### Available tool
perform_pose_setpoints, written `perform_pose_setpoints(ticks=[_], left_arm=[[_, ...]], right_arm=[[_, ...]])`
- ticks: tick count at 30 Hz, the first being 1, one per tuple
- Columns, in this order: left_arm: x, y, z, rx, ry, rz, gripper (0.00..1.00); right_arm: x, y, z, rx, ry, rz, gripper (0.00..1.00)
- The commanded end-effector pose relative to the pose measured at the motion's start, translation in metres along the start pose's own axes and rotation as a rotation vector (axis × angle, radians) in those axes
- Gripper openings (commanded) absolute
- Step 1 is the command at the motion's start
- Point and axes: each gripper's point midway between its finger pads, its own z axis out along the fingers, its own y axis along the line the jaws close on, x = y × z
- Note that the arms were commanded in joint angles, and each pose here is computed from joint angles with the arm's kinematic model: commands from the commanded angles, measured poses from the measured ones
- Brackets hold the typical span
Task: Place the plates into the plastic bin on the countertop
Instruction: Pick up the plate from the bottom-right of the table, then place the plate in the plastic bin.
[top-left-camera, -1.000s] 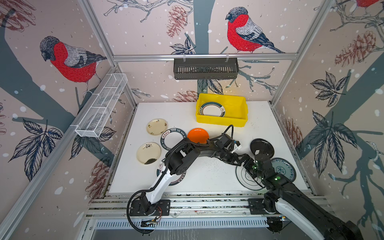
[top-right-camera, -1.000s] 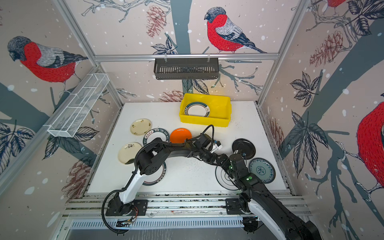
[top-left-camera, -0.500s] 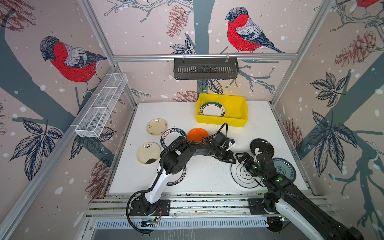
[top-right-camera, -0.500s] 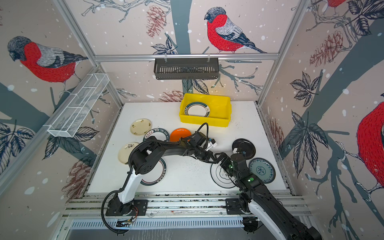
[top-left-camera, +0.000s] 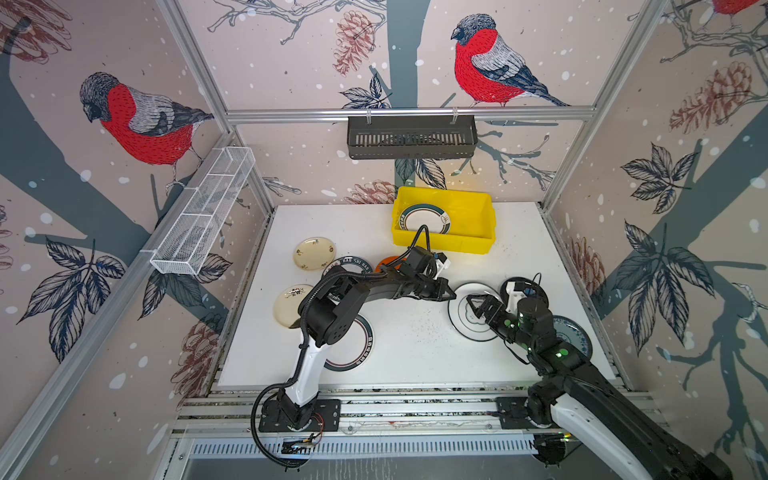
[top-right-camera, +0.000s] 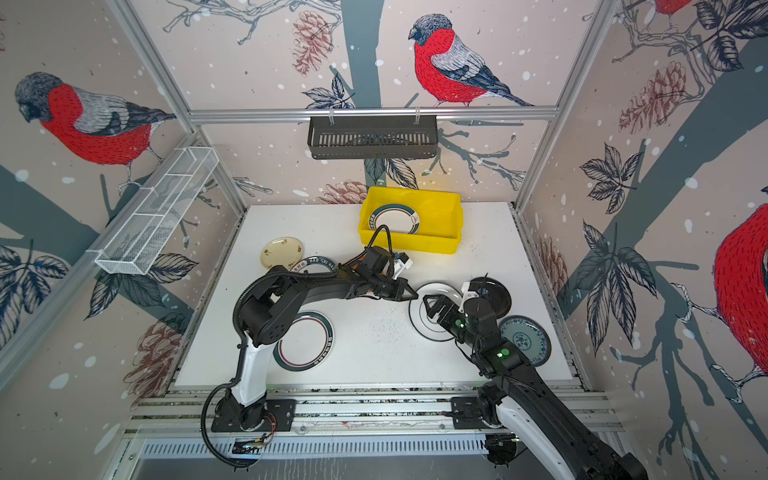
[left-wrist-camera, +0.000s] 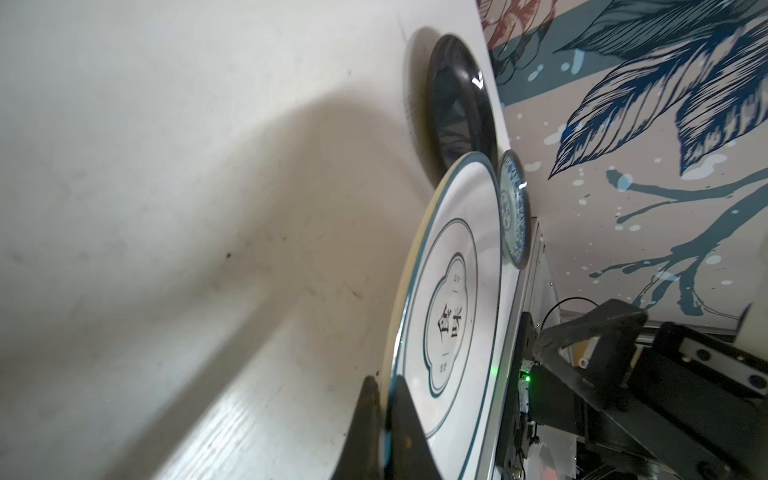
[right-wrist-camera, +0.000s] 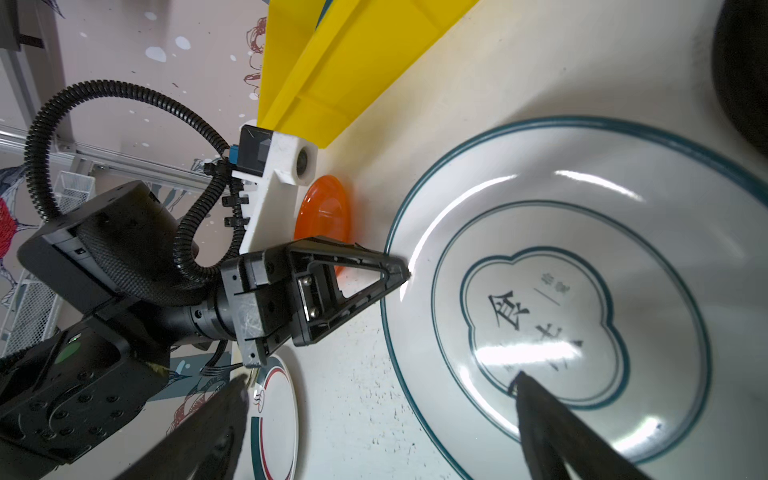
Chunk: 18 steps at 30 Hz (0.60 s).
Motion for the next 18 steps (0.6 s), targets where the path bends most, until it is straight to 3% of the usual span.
perform_pose_setpoints(ticks=[1,9,18], left_arm=[[-0.035,-0.010,-0.027,0.024,-0.099,0.054,0.00],[-0.096,-0.001,-0.103,-0.034,-0.311,0.058,0.00],[-0.168,0.033,-0.159,-0.096,-0.513,0.043,0.00]], right_arm=[[-0.010,0.032,-0.004,-0.119,-0.019,-0.073,0.99],[-0.027,0.057,-0.015,-0.149,-0.066,-0.133,1.00],[-0.031,0.070,-0.017,-0.193,-0.074,-0.170,0.99]])
